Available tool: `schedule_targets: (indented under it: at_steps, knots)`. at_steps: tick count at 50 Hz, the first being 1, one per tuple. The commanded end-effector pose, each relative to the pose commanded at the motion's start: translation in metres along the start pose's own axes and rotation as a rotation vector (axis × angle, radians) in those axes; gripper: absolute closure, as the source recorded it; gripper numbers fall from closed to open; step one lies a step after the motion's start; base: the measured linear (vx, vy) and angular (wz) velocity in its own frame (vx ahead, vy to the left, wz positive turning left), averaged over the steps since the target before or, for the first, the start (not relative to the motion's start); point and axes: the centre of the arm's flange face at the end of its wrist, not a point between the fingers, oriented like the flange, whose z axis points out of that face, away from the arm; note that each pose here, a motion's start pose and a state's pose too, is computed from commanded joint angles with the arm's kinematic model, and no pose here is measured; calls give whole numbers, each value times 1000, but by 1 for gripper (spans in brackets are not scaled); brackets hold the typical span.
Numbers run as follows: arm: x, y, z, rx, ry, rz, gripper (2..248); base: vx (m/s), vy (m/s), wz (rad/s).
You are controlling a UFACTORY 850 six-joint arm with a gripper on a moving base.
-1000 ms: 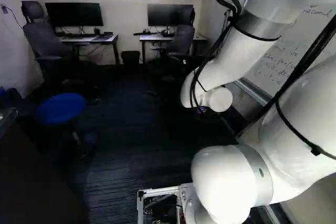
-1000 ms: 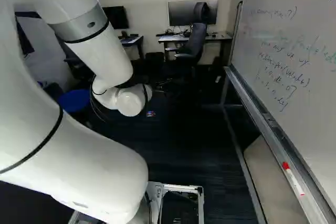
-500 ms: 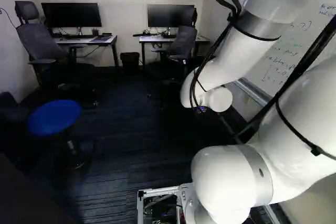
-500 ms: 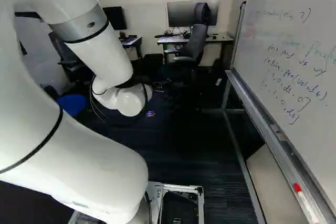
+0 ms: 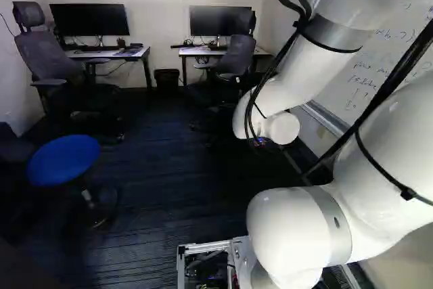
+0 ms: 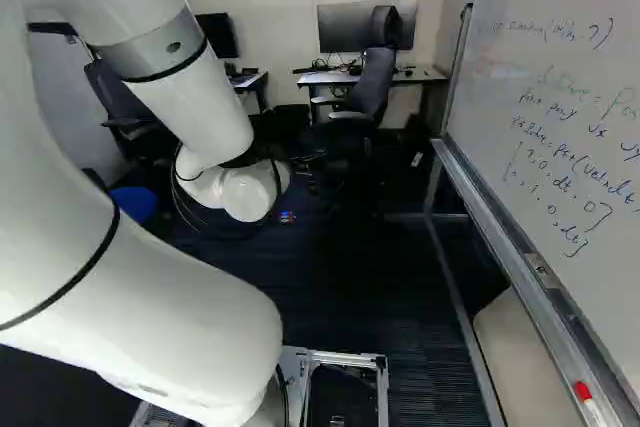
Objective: Open the door and move inside
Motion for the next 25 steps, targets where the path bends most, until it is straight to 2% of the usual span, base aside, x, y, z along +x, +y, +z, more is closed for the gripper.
schedule_targets:
  at_steps: [25]
  knots:
    - [0, 0, 0, 0, 0, 0, 3, -2, 0, 0]
